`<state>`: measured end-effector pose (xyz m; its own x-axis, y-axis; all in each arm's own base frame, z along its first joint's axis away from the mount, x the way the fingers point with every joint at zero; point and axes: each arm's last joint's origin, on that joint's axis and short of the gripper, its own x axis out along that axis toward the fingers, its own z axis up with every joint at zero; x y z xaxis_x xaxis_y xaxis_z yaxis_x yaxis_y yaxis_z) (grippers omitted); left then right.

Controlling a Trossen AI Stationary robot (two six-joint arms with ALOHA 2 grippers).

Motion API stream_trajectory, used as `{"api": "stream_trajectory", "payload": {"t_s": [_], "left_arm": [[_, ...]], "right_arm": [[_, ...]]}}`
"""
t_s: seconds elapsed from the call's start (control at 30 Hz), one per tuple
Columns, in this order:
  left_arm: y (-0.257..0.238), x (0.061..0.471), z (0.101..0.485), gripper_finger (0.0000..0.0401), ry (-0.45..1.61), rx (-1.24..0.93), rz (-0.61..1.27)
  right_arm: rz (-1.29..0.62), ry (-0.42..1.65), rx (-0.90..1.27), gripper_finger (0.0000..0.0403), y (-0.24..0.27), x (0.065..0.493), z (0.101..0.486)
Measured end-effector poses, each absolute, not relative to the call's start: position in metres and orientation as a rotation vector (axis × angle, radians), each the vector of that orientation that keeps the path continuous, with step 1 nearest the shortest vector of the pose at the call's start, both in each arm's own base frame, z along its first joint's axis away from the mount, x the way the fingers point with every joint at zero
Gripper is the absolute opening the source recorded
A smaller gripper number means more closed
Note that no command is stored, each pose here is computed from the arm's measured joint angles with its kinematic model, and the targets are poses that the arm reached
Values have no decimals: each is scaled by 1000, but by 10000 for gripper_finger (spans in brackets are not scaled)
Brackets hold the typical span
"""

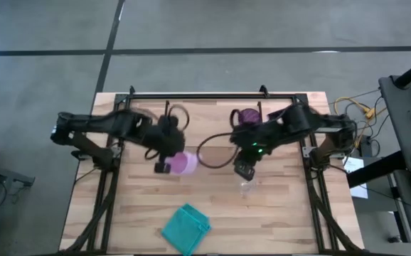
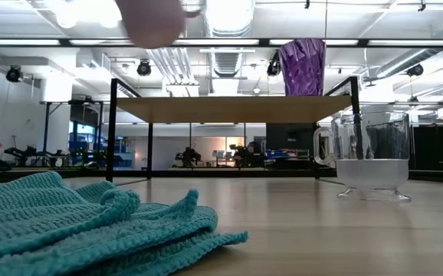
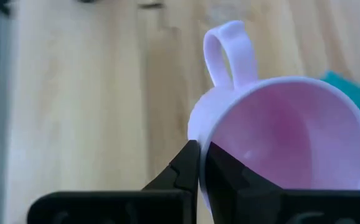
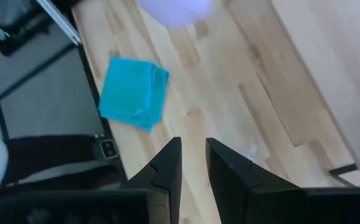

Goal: Stack small to large cups/mugs on shelf
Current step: Put the pink mug on the shelf

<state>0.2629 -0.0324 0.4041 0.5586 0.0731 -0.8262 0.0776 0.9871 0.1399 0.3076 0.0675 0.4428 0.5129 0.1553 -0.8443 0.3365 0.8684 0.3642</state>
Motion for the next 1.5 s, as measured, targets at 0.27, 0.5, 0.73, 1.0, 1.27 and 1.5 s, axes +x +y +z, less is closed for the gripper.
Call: {"api": "stream_trajectory", "payload": {"t_s": [0.27,0.5,0.73,1.0,1.27,1.5], "left_arm": [[19,298,406,2,1005,141,51],[54,331,392,2,1063,185,66],[78,360,381,1,1103,219,58],[97,379,379,1,1091,242,67],[109,383,376,2,1096,226,91],[110,383,376,2,1094,241,82]], "right_arm": [[-206,908,492,68,60,264,473],[-298,840,446,68,52,226,489],[-351,755,426,68,44,205,500],[-354,746,392,68,43,202,501],[-353,750,386,68,43,204,500],[-354,752,386,68,43,204,500]]}}
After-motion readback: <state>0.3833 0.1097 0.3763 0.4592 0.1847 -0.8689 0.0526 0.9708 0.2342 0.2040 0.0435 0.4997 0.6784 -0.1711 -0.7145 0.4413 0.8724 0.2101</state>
